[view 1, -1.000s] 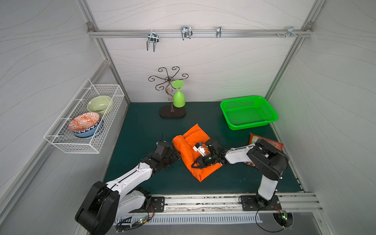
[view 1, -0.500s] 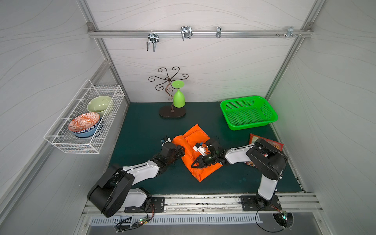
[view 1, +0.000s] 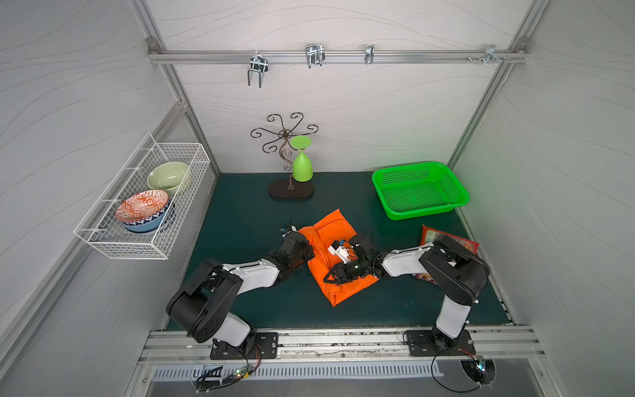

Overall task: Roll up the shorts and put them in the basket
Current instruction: Roll the shorts at the center of the board.

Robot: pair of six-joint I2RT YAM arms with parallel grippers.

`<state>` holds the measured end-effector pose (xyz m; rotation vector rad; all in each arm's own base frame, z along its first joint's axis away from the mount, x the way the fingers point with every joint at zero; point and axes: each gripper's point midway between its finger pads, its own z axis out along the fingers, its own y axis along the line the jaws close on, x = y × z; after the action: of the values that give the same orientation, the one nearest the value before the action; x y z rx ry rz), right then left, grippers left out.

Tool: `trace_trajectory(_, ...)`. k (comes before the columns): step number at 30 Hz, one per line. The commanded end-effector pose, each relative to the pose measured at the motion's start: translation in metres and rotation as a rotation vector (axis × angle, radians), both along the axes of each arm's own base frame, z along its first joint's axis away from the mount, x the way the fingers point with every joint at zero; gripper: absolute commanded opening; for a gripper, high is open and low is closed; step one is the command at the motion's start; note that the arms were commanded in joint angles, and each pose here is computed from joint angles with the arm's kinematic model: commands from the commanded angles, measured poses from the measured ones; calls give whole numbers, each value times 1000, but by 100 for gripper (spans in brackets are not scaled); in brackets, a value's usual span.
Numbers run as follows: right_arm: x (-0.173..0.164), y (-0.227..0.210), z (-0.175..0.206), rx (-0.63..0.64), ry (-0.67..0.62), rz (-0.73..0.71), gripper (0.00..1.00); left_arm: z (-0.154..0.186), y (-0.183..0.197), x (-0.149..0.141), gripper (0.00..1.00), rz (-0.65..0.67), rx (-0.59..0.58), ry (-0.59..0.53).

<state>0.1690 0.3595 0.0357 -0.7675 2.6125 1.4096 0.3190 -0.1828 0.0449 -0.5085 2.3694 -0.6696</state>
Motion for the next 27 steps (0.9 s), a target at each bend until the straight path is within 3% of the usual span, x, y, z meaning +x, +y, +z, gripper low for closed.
trace_trajectory(1, -21, -46, -27, -258, -10, 8, 42, 13, 11, 9, 0, 35, 51, -14)
trace_trajectory(5, -16, -64, -1, -378, -152, 0, 47, 20, 13, 2, 0, 29, 66, 17)
trace_trajectory(8, -10, -76, 23, -554, -403, 26, 55, 21, 17, -6, 0, 27, 94, 64)
trace_trajectory(14, -16, -48, 60, -567, -651, 82, 61, 18, 21, -19, 0, 33, 121, 175)
trace_trajectory(20, -35, -3, 60, -544, -787, 166, 65, 16, 20, -28, 0, 40, 123, 259)
trace_trajectory(27, -46, 24, 48, -511, -793, 191, 71, 19, 21, -31, 0, 47, 128, 293)
